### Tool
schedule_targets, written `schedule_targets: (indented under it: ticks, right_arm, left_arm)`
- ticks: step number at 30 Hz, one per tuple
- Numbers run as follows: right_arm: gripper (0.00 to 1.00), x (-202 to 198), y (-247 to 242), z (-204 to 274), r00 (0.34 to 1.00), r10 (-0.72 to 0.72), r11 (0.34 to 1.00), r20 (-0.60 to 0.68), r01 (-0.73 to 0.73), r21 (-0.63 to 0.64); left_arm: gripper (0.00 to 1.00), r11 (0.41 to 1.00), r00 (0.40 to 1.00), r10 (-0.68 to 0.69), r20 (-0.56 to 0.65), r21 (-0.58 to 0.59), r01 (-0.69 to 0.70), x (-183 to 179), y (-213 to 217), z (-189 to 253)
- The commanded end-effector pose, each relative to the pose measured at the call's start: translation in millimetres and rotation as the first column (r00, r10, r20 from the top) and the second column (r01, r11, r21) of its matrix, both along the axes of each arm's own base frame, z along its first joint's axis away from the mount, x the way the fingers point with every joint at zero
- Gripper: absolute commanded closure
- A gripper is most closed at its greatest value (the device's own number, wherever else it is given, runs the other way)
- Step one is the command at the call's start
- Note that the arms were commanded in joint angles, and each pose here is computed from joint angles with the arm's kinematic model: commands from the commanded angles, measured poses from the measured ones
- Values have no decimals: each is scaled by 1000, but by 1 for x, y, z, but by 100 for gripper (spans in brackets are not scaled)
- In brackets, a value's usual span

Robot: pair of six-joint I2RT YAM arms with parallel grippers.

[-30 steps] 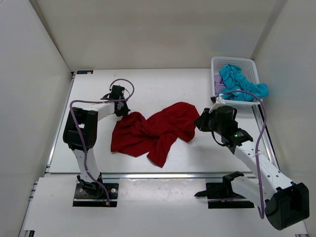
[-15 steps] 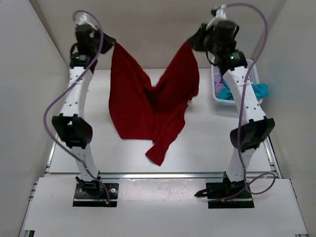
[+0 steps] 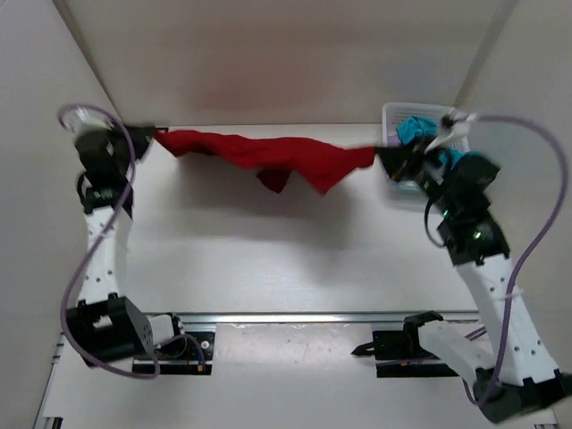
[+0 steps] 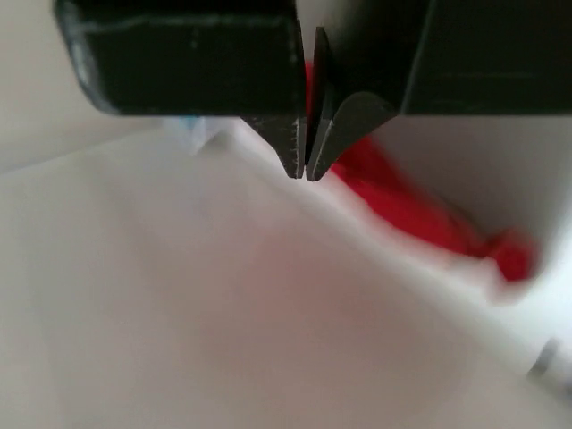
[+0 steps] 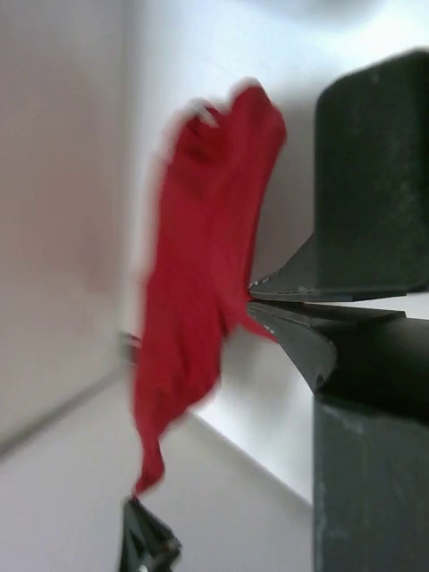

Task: Fold and stack the t-shirts
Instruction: Flatten out the tshirt

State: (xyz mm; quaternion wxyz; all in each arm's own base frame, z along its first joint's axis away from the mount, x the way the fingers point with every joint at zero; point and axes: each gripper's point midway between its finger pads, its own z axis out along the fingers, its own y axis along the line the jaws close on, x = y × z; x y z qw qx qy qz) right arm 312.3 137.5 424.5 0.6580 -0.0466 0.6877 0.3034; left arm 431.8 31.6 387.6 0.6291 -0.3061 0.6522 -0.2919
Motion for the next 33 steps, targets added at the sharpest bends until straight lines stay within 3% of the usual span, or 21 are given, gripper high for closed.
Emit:
schedule_targets:
  ticks: [1, 2, 3, 5, 8, 13, 18, 21, 29, 33]
  right_arm:
    - [100, -20, 19, -170, 941, 24, 999, -338, -31, -13]
    - [100, -29, 16, -190, 931, 17, 1000, -365, -19, -3]
    - [99, -44, 11, -244, 880, 4, 1000, -476, -2, 5]
    - [99, -74, 3, -307, 808, 20, 999, -588, 9, 47]
    - [100, -86, -9, -326, 786, 14, 995, -618, 47, 82]
    - [100, -86, -18, -331, 785, -31, 998, -619, 61, 27]
    - [99, -87, -14, -334, 783, -22, 999, -622, 46, 22]
    - [100, -89, -10, -338, 782, -12, 999, -623, 31, 20]
    - [100, -88, -10, -341, 782, -12, 999, -623, 42, 33]
    - [100, -89, -9, -340, 781, -10, 999, -624, 32, 24]
  left_arm:
    - [73, 995, 980, 76, -182, -44, -85, -36, 6, -134]
    - [68, 991, 957, 99, -272, -60, -119, -51, 13, -181]
    - [61, 988, 954, 106, -281, -79, -133, -59, 15, -190]
    - [56, 981, 927, 117, -356, -105, -163, -86, 20, -235]
    - [57, 982, 885, 162, -436, -15, -188, -104, 27, -252]
    - [51, 987, 845, 156, -511, 110, -116, -127, 13, -280]
    - [51, 998, 815, 70, -575, 35, -61, -108, -6, -306]
    - [48, 1000, 760, 25, -649, 5, -29, -98, -19, -332]
    - [48, 999, 726, 51, -686, 43, -30, -120, -26, -347]
    - [50, 999, 693, 26, -720, -9, -47, -114, -28, -365]
